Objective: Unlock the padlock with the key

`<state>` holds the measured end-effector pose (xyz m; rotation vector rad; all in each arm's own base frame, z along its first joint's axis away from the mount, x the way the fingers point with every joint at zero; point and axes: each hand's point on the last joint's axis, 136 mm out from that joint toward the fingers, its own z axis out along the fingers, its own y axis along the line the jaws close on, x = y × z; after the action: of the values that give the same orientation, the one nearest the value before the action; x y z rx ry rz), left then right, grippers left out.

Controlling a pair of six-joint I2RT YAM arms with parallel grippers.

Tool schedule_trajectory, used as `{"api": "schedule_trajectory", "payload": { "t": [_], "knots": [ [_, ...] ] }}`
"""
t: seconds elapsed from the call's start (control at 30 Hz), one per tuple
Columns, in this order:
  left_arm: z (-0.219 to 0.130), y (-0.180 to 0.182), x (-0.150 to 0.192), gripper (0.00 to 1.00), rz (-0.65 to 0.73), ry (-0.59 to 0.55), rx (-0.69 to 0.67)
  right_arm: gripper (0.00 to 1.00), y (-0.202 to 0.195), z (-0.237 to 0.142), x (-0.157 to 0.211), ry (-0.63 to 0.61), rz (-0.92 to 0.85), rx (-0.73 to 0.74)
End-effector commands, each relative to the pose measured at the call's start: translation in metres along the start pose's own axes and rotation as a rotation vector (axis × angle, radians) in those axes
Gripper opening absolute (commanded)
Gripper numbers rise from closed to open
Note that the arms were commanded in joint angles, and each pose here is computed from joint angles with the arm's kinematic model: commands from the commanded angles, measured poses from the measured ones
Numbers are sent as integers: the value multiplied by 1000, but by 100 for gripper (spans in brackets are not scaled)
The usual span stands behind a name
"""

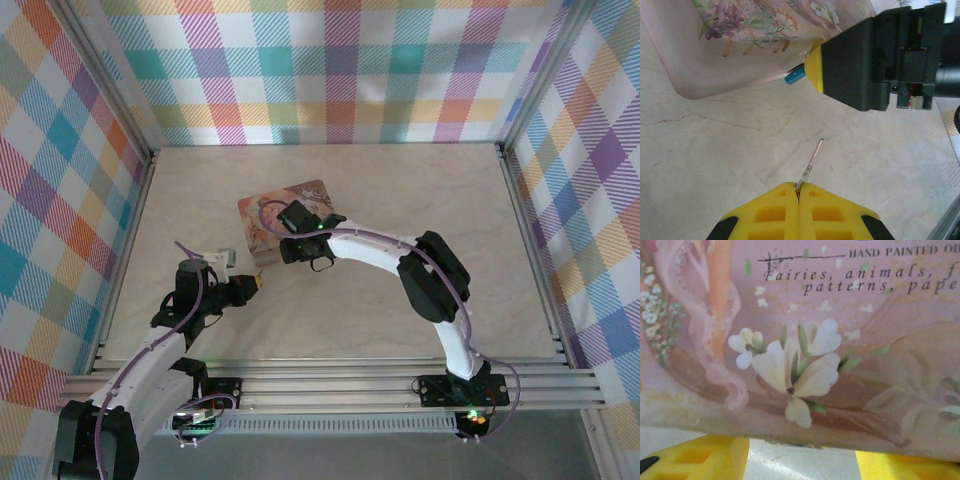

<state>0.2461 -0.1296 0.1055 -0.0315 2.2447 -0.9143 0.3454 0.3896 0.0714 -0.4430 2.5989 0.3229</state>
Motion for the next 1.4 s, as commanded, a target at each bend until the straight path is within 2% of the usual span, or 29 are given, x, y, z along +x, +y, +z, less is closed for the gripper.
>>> {"api": "schedule_trajectory", "payload": {
  "t": [0.0,0.5,0.83,1.17,1.37],
  "knots": [
    [1,0,2,0,-5,4,-2,58,-7,9,-5,-36,16,89],
    [1,0,4,0,-4,12,-2,49,1,32,-8,-40,-7,85],
    [2,0,4,0,-4,15,-1,23,2,28,-13,-52,-30,76],
    [4,-13,-4,0,26,-28,65,1,13,-19,-11,51,0,-68],
    [5,-33,-12,0,103,-49,125,0,21,-56,-18,150,138,-234]
  ]
}}
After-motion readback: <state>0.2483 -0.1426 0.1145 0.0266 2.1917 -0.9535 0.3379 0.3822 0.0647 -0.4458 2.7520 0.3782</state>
